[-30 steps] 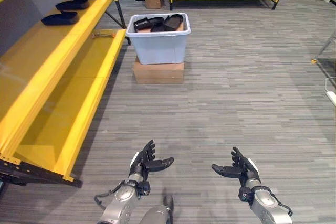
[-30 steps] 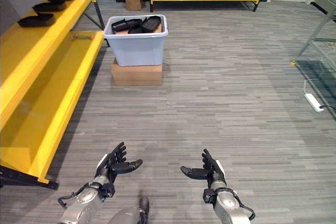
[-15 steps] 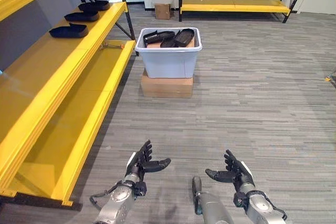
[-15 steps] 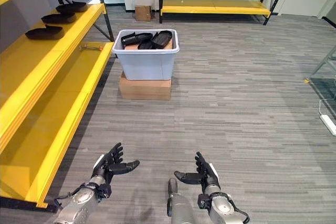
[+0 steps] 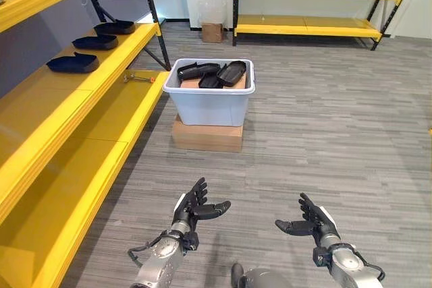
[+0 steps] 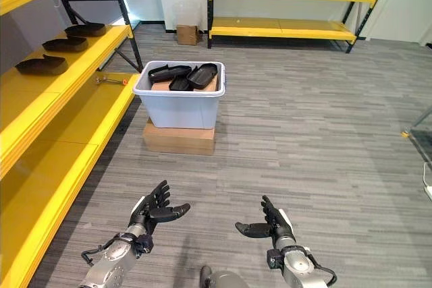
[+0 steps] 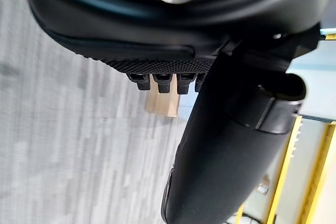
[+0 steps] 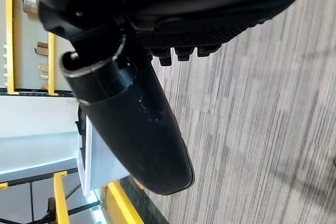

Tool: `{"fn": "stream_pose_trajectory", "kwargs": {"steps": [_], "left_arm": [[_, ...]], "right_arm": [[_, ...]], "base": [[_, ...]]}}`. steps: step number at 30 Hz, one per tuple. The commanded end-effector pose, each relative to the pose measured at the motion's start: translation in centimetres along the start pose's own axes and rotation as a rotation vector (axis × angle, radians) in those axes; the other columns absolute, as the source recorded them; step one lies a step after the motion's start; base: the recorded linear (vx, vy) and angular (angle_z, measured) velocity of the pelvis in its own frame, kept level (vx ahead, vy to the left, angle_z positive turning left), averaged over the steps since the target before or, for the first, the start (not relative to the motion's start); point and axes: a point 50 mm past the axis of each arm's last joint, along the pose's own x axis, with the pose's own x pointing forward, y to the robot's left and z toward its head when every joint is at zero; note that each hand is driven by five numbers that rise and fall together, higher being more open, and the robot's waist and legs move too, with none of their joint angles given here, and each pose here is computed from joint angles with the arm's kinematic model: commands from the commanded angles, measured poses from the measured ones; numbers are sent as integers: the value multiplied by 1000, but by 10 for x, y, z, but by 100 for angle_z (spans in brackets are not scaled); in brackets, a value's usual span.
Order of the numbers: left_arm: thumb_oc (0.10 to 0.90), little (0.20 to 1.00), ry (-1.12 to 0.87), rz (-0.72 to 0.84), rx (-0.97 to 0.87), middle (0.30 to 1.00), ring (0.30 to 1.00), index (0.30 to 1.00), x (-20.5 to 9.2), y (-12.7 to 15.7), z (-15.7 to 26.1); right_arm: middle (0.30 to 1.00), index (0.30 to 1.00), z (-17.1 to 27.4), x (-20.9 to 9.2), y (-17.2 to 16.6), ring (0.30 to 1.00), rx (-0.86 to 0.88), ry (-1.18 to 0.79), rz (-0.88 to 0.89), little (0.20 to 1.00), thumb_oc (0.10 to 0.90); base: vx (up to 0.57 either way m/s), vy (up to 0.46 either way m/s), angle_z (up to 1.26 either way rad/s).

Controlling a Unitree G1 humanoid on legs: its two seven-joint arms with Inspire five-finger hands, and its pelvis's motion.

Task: Move parts from the plastic box to the shelf.

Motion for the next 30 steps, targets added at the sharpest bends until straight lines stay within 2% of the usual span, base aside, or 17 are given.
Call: {"fn": "stream_pose_trajectory", "kwargs": {"steps": [1, 4, 11, 14, 24, 30], "left_arm": [[900, 1000, -218, -31, 7, 1000, 1000, 1000, 3, -3, 45], [900, 1000, -223, -21, 11, 1000, 1000, 1000, 3, -2, 45], [900, 1000, -224, -9, 25, 1000, 1000, 1000, 3, 4, 46], [900, 1000, -245, -46, 45, 1000, 1000, 1000, 6, -2, 53], [900, 1000, -264, -46, 108, 1000, 1000, 1000, 5, 1, 62], [900, 1000, -248, -43, 92, 1000, 1000, 1000, 6, 3, 59]], "right_arm": [[1000, 1000, 47, 5, -5, 1000, -7, -224, -8, 1000, 900], [1000, 1000, 44, 6, -2, 1000, 71, -220, -5, 1000, 900], [1000, 1000, 40, 6, 1, 1000, 33, -193, 8, 1000, 900], [1000, 1000, 41, 5, 4, 1000, 59, -200, 13, 1000, 900], [1000, 1000, 44, 7, 19, 1000, 53, -220, 65, 1000, 900], [1000, 1000, 39, 5, 12, 1000, 78, -206, 41, 1000, 900]], "base": [[449, 84, -41], [478, 167, -25], [470, 272, -35], [398, 306, -21], [365, 321, 6], [362, 87, 10]]}}
